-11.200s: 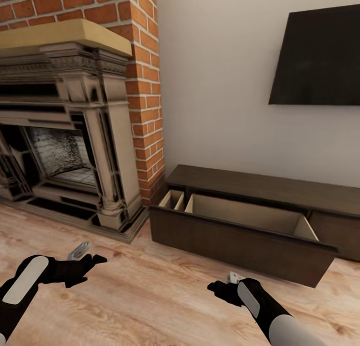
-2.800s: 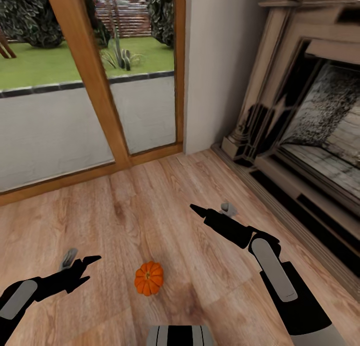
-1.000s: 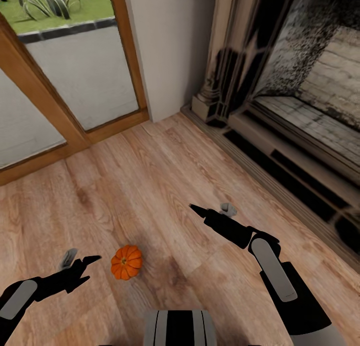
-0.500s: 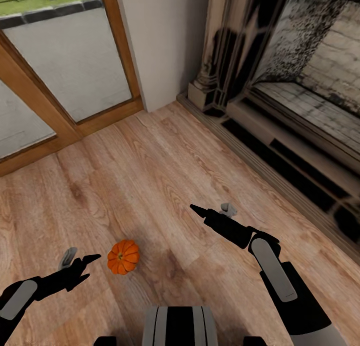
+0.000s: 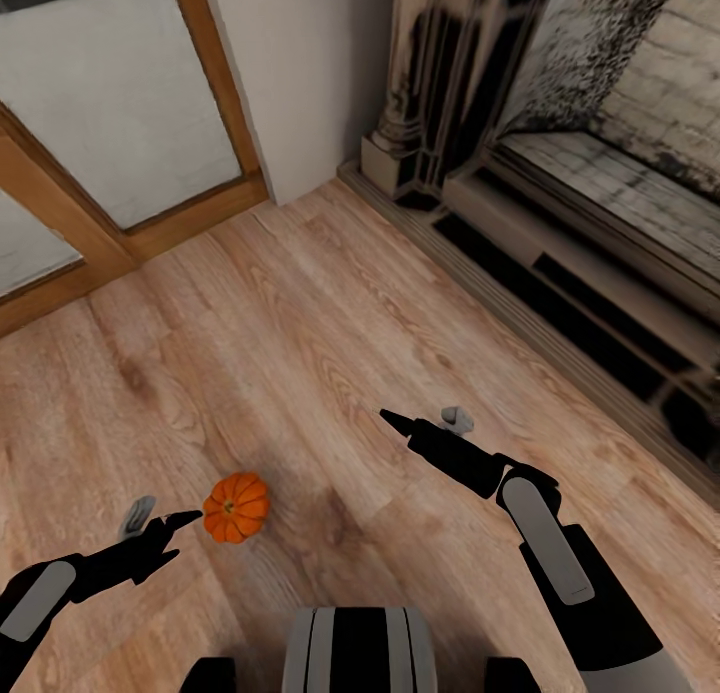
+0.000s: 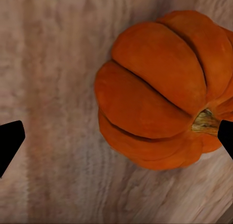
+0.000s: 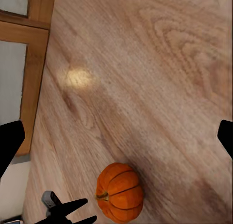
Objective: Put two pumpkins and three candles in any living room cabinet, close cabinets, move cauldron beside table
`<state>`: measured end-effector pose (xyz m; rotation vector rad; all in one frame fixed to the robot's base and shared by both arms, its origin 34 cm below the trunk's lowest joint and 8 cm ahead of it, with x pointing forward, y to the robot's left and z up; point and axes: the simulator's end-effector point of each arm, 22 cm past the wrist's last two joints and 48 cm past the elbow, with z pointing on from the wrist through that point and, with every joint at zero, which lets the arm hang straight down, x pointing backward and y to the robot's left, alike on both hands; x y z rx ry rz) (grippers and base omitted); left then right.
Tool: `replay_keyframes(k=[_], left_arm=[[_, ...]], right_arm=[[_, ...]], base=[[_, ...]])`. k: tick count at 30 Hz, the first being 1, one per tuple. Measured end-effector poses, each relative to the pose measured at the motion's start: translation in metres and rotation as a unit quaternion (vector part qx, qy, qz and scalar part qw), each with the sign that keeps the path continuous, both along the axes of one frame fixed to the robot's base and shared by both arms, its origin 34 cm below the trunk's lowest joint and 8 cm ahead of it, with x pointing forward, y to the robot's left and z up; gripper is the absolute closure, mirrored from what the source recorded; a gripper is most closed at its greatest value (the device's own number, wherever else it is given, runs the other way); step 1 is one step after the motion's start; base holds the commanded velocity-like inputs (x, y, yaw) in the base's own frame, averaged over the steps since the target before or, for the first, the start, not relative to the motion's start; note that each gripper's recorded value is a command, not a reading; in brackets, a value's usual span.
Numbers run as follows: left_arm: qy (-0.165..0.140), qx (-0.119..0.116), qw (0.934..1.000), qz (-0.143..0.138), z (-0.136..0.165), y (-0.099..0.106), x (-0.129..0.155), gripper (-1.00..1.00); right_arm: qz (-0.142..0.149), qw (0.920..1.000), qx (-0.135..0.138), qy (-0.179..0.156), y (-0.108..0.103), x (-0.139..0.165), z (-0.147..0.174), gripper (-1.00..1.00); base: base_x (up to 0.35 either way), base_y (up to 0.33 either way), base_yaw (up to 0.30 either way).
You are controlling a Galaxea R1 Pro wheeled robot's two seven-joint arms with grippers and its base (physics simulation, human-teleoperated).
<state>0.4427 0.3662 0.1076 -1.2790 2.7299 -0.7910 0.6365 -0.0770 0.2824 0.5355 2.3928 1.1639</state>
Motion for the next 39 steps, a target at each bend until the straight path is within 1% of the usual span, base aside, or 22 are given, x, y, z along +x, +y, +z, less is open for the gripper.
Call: replay_keyframes(k=[4,13,15,18,22,24,36,39], left_arm=[[0.007,0.0,1.0,0.0,-0.006,0.0,-0.006,-1.0],[0.024,0.001,0.9997,0.0,-0.019,0.001,-0.02,-1.0],[0.022,-0.004,0.9997,0.001,-0.02,-0.001,-0.02,-1.0],[0.012,-0.017,0.9998,0.0,-0.02,-0.006,-0.018,-1.0],[0.012,-0.014,0.9997,-0.019,-0.02,-0.008,-0.021,-1.0],[0.011,-0.014,0.9996,-0.022,-0.02,-0.008,-0.021,-1.0],[0.006,-0.017,0.9995,-0.024,-0.019,-0.011,-0.018,-1.0],[-0.004,-0.025,0.9994,-0.025,-0.016,-0.014,-0.014,-1.0]], right_arm=[[0.0,1.0,-0.001,0.007,0.0,-0.003,-0.009,-1.0],[0.0,0.9997,0.0,0.025,0.0,-0.011,-0.029,-1.0],[0.0,0.9996,0.0,0.029,0.0,-0.013,-0.034,-1.0],[0.0,0.9994,0.0,0.033,0.0,-0.015,-0.038,-1.0],[0.0,0.9994,0.0,0.033,0.0,-0.015,-0.038,-1.0],[0.0,0.9994,0.0,0.033,0.0,-0.015,-0.038,-1.0],[0.0,0.9994,0.0,0.033,0.0,-0.015,-0.039,-1.0],[0.0,0.9994,0.0,0.033,0.0,-0.015,-0.038,-1.0]], base=[[0.0,0.0,-0.144],[0.0,0.0,-0.01],[0.0,0.0,0.0],[0.0,0.0,0.0],[0.0,0.0,0.0],[0.0,0.0,0.0],[0.0,0.0,0.0],[0.0,0.0,0.0]])
